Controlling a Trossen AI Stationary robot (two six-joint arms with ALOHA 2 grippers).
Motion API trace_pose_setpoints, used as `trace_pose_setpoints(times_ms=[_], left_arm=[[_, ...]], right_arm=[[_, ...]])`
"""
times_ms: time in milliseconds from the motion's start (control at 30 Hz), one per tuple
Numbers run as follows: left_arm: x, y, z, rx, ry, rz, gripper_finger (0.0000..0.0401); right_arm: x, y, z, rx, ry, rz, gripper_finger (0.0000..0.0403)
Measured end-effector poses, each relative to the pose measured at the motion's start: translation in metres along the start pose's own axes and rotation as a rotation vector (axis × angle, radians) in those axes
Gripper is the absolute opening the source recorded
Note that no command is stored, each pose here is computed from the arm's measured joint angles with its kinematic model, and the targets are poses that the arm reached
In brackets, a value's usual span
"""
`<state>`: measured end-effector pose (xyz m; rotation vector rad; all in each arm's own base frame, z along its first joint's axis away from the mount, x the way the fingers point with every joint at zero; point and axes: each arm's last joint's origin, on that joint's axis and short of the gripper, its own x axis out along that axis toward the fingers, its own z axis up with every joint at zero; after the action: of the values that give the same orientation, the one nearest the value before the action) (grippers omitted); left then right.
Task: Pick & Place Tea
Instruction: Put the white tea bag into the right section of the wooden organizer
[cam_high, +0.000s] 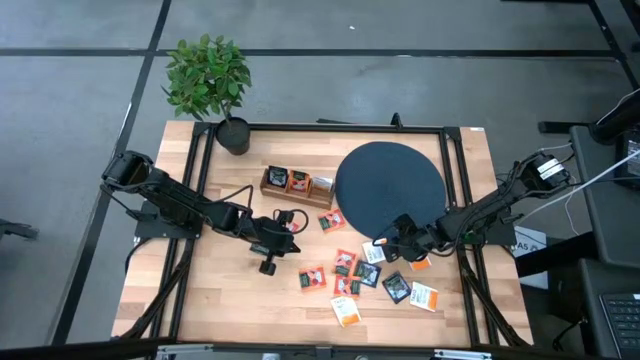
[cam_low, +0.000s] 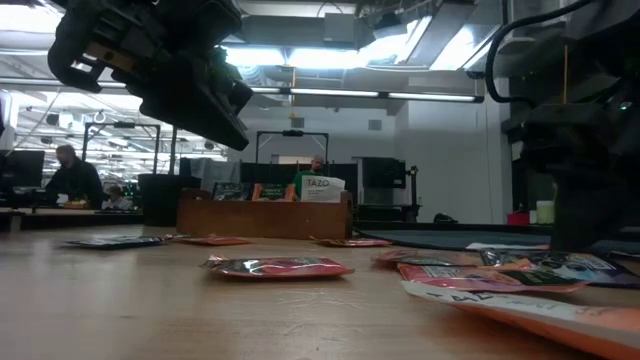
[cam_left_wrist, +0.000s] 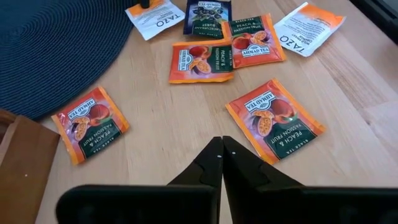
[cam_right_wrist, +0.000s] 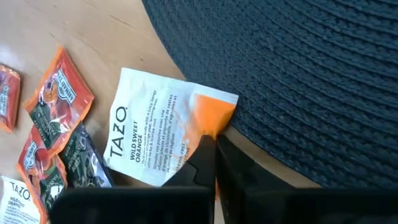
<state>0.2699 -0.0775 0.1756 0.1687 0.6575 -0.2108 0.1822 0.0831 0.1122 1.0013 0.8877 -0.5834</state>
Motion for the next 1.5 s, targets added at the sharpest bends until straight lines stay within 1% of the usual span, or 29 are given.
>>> trace_pose_setpoints(times_ms=[233,333,433,500,633,800,967,1067,1167,1300,1500], left_arm=[[0.0,0.0,0.0,-0.002,-0.002,0.001,0.0006],[0.0,0.001,0.005,-0.042,-0.048,0.017,0.0011],[-0.001,0.002,0.009,-0.052,-0.09,0.056,0.002],[-0.001,0.003,0.011,-0.049,-0.115,0.084,0.0028],[-0.002,0.005,0.015,-0.056,-0.147,0.132,0.0047],[-0.004,0.008,0.021,-0.092,-0.212,0.184,0.0078],[-0.006,0.011,0.028,-0.123,-0.292,0.273,0.0119],[-0.009,0.014,0.035,-0.104,-0.365,0.296,0.0147],[-0.012,0.021,0.043,-0.1,-0.445,0.325,0.0175],[-0.018,0.034,0.051,-0.143,-0.562,0.364,0.0202],[-0.02,0.05,0.052,-0.235,-0.604,0.379,0.0214]], right_arm=[[-0.01,0.001,0.002,-0.024,0.004,0.039,0.0002],[-0.015,0.004,0.005,-0.044,-0.016,0.075,0.0002],[-0.023,0.005,0.008,-0.075,-0.076,0.105,0.0002],[-0.029,0.006,0.012,-0.088,-0.134,0.12,0.0002],[-0.04,0.004,0.018,-0.126,-0.273,0.115,0.0001],[-0.049,0.006,0.026,-0.161,-0.51,0.101,0.0],[-0.056,0.016,0.031,-0.246,-0.767,0.083,0.0],[-0.062,0.023,0.035,-0.265,-0.9,0.07,0.0],[-0.068,0.031,0.038,-0.281,-0.978,0.076,0.0],[-0.074,0.043,0.04,-0.307,-1.054,0.09,0.0],[-0.068,0.057,0.044,-0.355,-1.11,0.102,0.0]])
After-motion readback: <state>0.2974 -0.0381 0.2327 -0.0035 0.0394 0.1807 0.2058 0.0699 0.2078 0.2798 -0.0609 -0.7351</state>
